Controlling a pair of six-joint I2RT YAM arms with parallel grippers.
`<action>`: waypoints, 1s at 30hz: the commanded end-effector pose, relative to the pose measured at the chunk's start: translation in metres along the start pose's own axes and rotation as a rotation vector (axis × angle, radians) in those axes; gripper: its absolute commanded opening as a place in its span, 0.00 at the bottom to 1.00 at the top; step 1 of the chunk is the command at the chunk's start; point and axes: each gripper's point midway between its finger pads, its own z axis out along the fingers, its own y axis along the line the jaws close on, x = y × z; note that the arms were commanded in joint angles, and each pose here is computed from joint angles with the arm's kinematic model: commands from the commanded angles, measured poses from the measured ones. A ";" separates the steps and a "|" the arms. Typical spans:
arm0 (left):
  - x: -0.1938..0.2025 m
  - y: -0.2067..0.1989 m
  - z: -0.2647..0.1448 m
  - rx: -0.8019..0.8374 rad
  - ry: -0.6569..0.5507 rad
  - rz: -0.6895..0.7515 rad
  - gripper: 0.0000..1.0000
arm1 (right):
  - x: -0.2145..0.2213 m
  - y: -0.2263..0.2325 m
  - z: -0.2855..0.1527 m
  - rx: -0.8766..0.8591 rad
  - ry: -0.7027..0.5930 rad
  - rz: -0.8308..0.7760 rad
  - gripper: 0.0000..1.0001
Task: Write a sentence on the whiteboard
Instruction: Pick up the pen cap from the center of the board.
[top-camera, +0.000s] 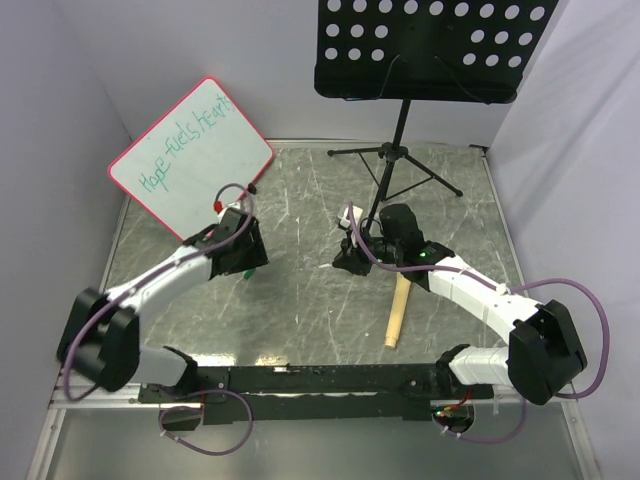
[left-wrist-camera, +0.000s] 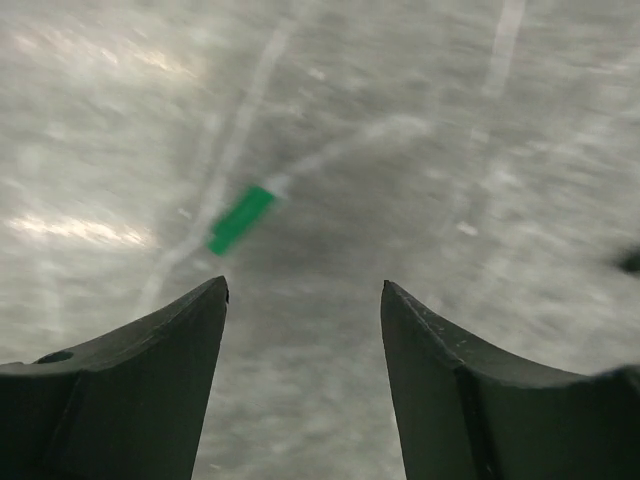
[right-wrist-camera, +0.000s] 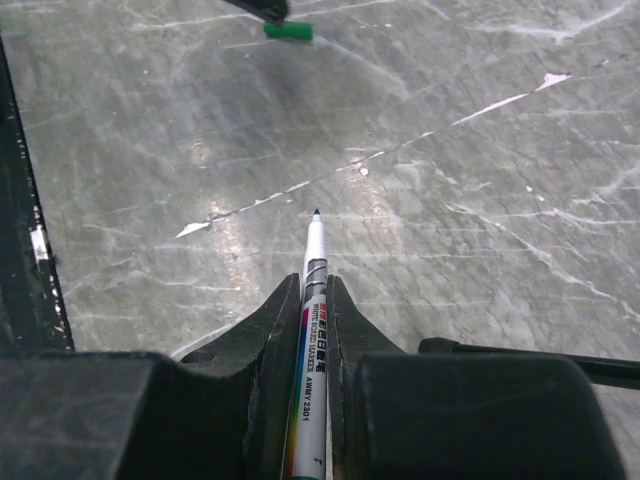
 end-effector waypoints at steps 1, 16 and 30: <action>-0.019 0.037 0.012 -0.274 0.043 0.171 0.67 | -0.023 -0.001 -0.004 -0.019 -0.056 -0.017 0.00; 0.006 0.030 0.043 -0.122 0.348 0.540 0.57 | -0.027 -0.005 -0.017 -0.019 -0.095 -0.011 0.00; 0.015 0.033 0.066 -0.149 0.437 0.585 0.47 | -0.025 -0.006 -0.017 -0.026 -0.095 -0.003 0.00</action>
